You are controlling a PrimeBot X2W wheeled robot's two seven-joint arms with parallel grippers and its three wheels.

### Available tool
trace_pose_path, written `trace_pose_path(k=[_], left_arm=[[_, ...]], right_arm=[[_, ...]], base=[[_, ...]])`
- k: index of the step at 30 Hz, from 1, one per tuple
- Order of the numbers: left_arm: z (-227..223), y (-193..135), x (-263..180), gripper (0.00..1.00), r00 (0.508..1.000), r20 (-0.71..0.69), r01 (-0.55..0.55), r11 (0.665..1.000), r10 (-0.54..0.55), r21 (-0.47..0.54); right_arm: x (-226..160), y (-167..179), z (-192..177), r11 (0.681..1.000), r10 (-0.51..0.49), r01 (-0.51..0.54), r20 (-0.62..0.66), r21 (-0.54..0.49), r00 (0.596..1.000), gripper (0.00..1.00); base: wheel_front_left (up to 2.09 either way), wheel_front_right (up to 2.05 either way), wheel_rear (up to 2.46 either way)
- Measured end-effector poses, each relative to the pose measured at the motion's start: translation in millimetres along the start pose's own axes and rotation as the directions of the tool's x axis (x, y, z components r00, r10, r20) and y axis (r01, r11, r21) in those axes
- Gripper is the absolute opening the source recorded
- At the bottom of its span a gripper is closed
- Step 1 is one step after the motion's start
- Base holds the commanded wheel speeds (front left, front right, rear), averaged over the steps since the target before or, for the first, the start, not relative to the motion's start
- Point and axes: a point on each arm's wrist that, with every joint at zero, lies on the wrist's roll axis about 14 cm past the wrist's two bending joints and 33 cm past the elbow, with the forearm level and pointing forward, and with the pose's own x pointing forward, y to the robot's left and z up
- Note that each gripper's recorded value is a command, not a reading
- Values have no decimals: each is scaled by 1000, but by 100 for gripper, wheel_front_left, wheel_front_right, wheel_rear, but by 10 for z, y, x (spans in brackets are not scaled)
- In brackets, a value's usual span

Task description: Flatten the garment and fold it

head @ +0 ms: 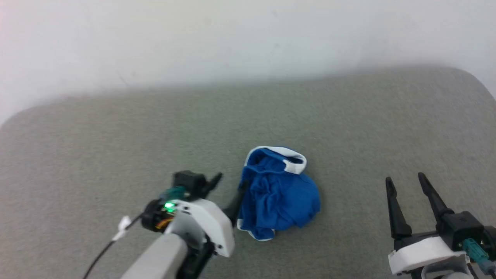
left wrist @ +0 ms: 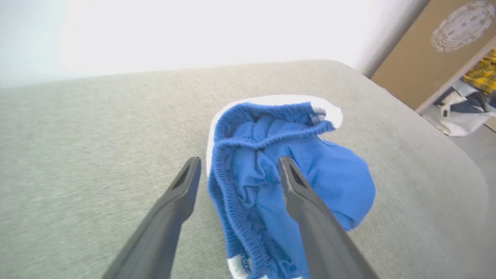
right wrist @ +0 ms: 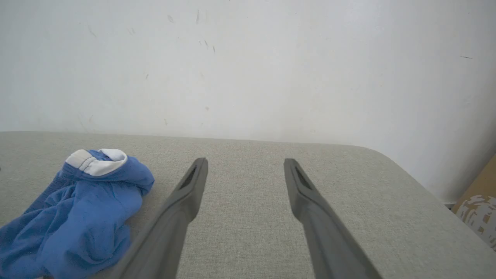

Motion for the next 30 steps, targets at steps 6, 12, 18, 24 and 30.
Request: trace_pose_path(k=[6, 12, 18, 24, 30], left_arm=[[492, 491, -510, 100, 952, 236, -184, 980, 196, -69], [570, 784, -1069, 100, 858, 388, -310, 941, 337, -134], [496, 895, -1368, 100, 801, 423, -389, 906, 423, -169], [323, 825, -1436, 100, 790, 414, -416, 892, 452, -179], [307, 875, -1516, 100, 771, 428, -445, 879, 472, -169]], right_arm=[[11, 215, 167, 998, 67, -67, 55, 5, 996, 100], [24, 459, 376, 990, 138, -142, 122, 20, 983, 100], [30, 621, 458, 981, 185, -191, 148, 30, 972, 100], [22, 672, 396, 978, 197, -205, 131, 50, 972, 100], [8, 755, 305, 971, 222, -229, 103, 64, 970, 100]], base=[[0, 0, 0], [0, 0, 0], [0, 0, 0], [0, 0, 0], [0, 0, 0]])
